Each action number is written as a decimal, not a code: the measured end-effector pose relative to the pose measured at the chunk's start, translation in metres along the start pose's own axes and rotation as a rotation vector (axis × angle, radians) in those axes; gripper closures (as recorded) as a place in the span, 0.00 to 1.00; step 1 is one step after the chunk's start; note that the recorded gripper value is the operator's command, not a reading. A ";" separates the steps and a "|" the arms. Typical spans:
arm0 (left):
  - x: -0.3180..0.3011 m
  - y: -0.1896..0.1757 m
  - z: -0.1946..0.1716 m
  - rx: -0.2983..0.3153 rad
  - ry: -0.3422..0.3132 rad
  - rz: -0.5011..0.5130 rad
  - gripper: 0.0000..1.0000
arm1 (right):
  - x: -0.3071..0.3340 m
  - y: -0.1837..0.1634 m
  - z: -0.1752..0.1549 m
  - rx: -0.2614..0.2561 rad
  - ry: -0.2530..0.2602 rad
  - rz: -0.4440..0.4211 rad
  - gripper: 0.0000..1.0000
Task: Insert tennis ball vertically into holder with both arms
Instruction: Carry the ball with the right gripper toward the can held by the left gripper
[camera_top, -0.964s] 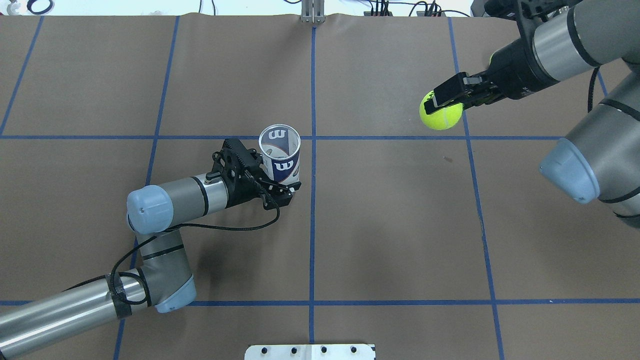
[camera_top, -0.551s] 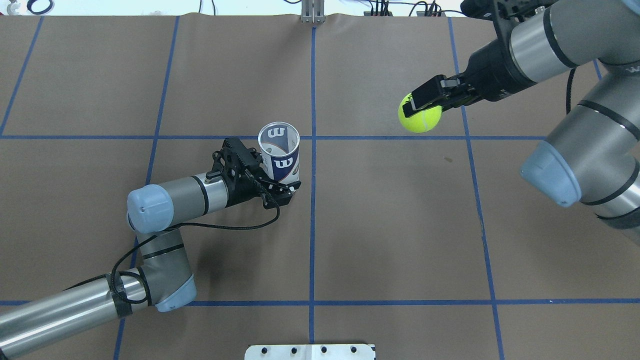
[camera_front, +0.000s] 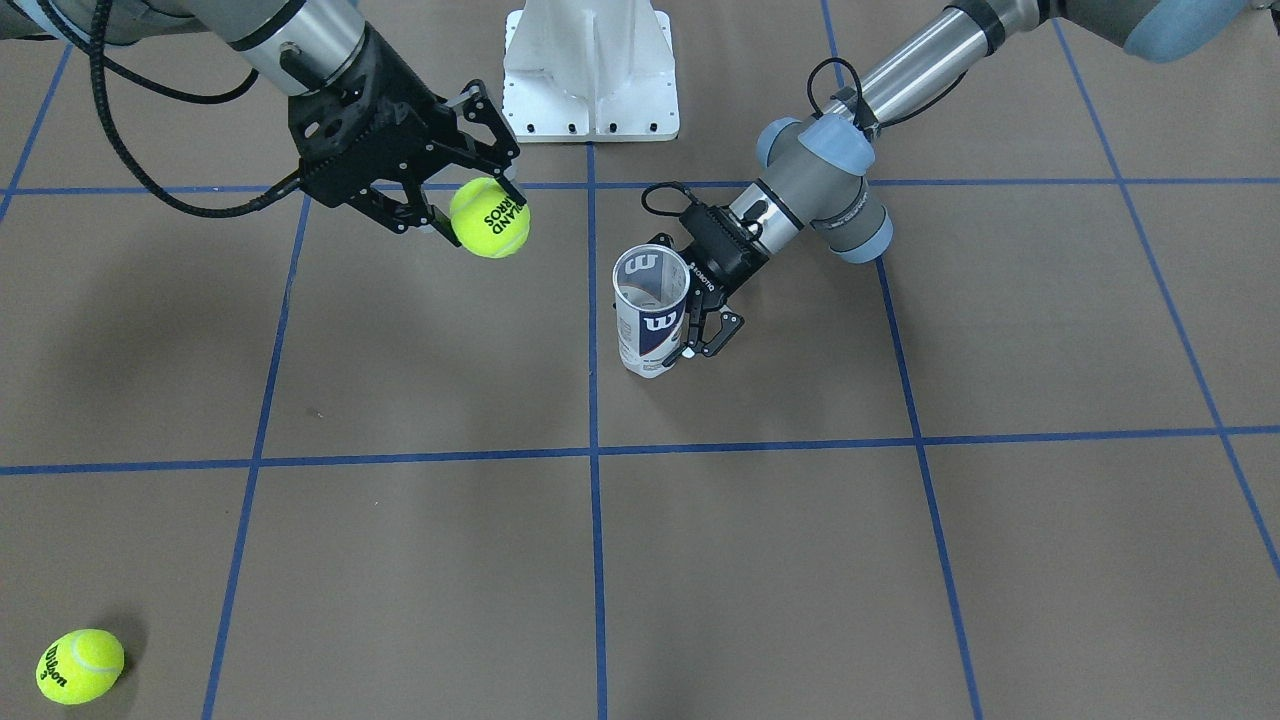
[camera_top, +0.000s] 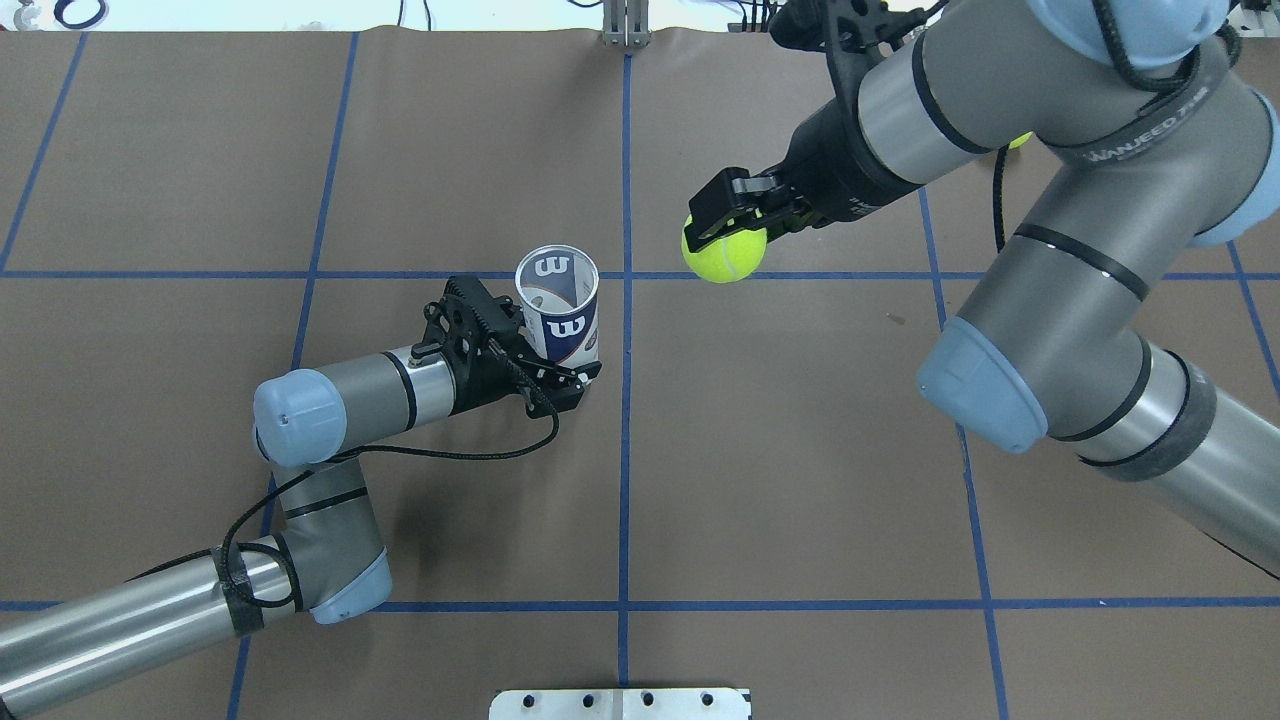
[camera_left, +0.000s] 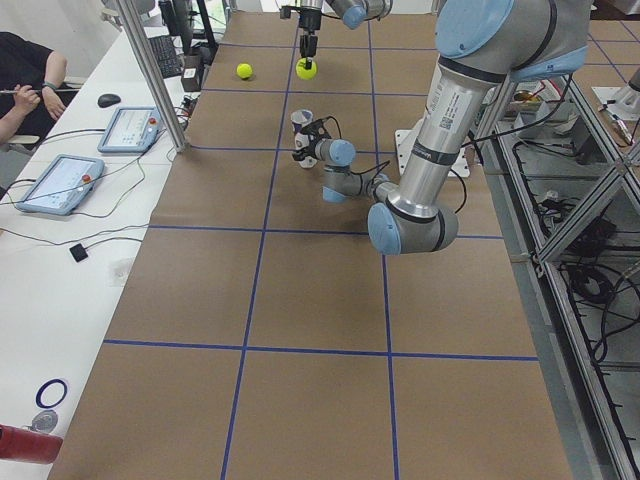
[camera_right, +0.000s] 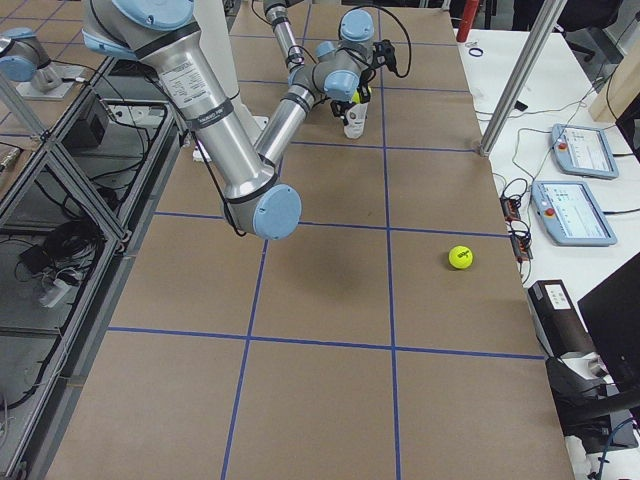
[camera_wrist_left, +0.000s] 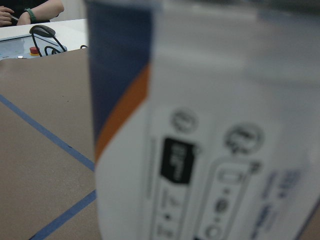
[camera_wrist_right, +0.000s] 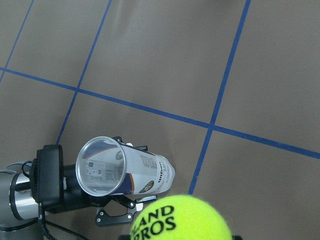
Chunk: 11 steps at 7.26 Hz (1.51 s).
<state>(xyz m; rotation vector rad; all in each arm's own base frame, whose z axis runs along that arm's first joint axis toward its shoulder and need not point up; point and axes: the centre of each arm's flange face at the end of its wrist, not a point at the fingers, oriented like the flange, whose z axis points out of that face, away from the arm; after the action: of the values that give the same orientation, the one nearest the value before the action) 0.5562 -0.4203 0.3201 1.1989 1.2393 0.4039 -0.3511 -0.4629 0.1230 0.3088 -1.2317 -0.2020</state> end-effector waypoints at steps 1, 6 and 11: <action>0.000 0.000 -0.001 0.002 0.001 0.000 0.21 | -0.013 -0.001 0.007 0.004 0.000 0.000 1.00; -0.001 0.000 -0.001 0.005 0.005 -0.001 0.25 | -0.069 -0.015 0.031 0.018 -0.002 0.016 1.00; 0.001 0.000 -0.001 0.005 0.006 -0.001 0.25 | -0.110 -0.059 0.074 0.020 0.054 0.035 1.00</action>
<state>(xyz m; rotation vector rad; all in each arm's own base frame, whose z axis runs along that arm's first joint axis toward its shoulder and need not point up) 0.5555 -0.4195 0.3198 1.2019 1.2471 0.4038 -0.4551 -0.4930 0.0272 0.3080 -1.1860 -0.1503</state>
